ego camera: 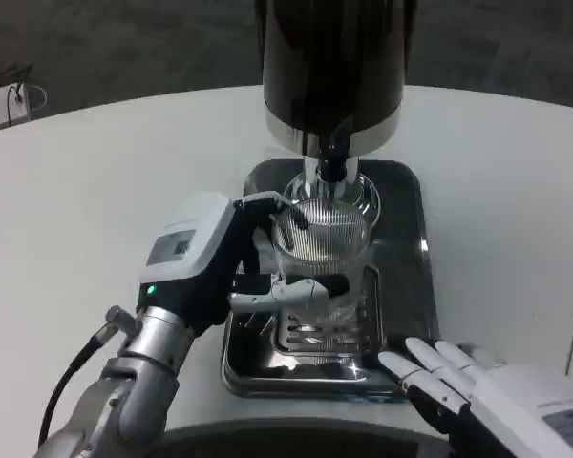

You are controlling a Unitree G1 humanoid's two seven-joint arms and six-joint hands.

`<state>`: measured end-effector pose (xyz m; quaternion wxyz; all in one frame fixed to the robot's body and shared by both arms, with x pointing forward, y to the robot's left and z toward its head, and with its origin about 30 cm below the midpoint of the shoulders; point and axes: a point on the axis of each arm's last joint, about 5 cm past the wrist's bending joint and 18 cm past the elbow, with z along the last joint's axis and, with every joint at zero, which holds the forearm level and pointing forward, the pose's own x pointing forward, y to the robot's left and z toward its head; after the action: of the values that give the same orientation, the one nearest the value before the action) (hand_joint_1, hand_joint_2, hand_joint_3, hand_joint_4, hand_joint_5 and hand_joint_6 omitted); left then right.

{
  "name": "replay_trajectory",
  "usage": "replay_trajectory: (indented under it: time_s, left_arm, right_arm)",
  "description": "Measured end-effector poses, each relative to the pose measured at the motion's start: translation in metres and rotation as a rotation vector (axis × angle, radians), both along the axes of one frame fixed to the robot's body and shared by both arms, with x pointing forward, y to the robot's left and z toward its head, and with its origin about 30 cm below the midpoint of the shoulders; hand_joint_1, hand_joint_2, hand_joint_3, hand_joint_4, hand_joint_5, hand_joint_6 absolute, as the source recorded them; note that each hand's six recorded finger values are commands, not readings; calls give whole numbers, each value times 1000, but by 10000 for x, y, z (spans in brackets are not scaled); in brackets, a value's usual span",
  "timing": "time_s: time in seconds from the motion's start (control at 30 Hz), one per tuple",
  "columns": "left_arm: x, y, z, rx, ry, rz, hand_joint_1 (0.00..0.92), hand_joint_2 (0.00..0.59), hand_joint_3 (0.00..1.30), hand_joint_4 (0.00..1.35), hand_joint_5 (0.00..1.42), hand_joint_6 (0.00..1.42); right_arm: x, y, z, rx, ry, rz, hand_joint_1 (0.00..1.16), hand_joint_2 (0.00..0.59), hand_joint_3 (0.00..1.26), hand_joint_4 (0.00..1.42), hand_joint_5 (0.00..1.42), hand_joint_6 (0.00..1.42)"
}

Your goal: Grasp the cup under the faucet to collect the drink, then remove the cup.

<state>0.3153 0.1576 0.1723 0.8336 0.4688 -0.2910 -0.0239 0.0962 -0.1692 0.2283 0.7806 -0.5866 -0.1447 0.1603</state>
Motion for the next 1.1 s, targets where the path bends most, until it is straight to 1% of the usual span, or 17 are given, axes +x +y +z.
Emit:
replay_trajectory:
  time_s: [0.03, 0.1, 0.27, 0.33, 0.43, 0.5, 0.6, 0.7, 0.8, 0.9, 1.0, 1.1]
  left_arm:
    - [0, 5, 2, -4, 3, -1, 81, 2, 315, 292, 631, 997]
    - [1, 20, 7, -5, 16, -4, 43, 10, 226, 186, 505, 864]
    - [2, 60, 23, -10, 53, -16, 8, 9, 163, 84, 356, 664]
    - [2, 66, 25, -9, 62, -20, 1, 8, 130, 58, 304, 574]
    - [2, 76, 39, -34, 84, -32, 0, 9, 108, 42, 225, 473]
    - [-6, 89, 77, -68, 83, -44, 0, 18, 105, 42, 215, 442]
    - [-71, 140, 97, -135, 63, -66, 0, 24, 105, 70, 206, 378]
    - [-204, 206, 88, -212, 42, -100, 0, 31, 118, 82, 207, 333]
    - [-316, 240, 116, -248, 17, -133, 0, 34, 118, 92, 207, 309]
    - [-412, 265, 195, -283, -12, -174, 0, 44, 118, 103, 207, 303]
    - [-493, 270, 305, -313, -42, -229, 0, 46, 129, 106, 216, 297]
    - [-529, 279, 388, -327, -42, -263, 0, 46, 128, 107, 217, 294]
  right_arm:
    - [2, 0, 0, 1, 2, 0, 486, 456, 85, 0, 0, 0]
    - [5, 3, 0, 4, 8, 1, 486, 456, 85, 0, 0, 0]
    - [16, 9, 1, 13, 21, 2, 486, 456, 85, 0, 0, 0]
    - [21, 13, 3, 13, 23, 5, 486, 456, 85, 0, 0, 0]
    - [33, 13, 9, 12, 28, 6, 486, 456, 85, 0, 0, 0]
    - [41, 15, 14, 11, 27, 6, 486, 456, 85, 0, 0, 0]
    - [51, 19, 16, 13, 30, 4, 486, 456, 85, 0, 0, 0]
    - [65, 27, 19, 12, 28, 6, 486, 456, 88, 0, 0, 0]
    - [80, 31, 14, 14, 32, 5, 486, 456, 91, 0, 0, 0]
    - [102, 44, 13, 17, 32, 11, 485, 456, 93, 0, 0, 0]
    - [129, 52, 9, 19, 32, 12, 485, 456, 94, 0, 0, 0]
    - [146, 57, -1, 20, 39, 13, 485, 456, 95, 0, 0, 0]
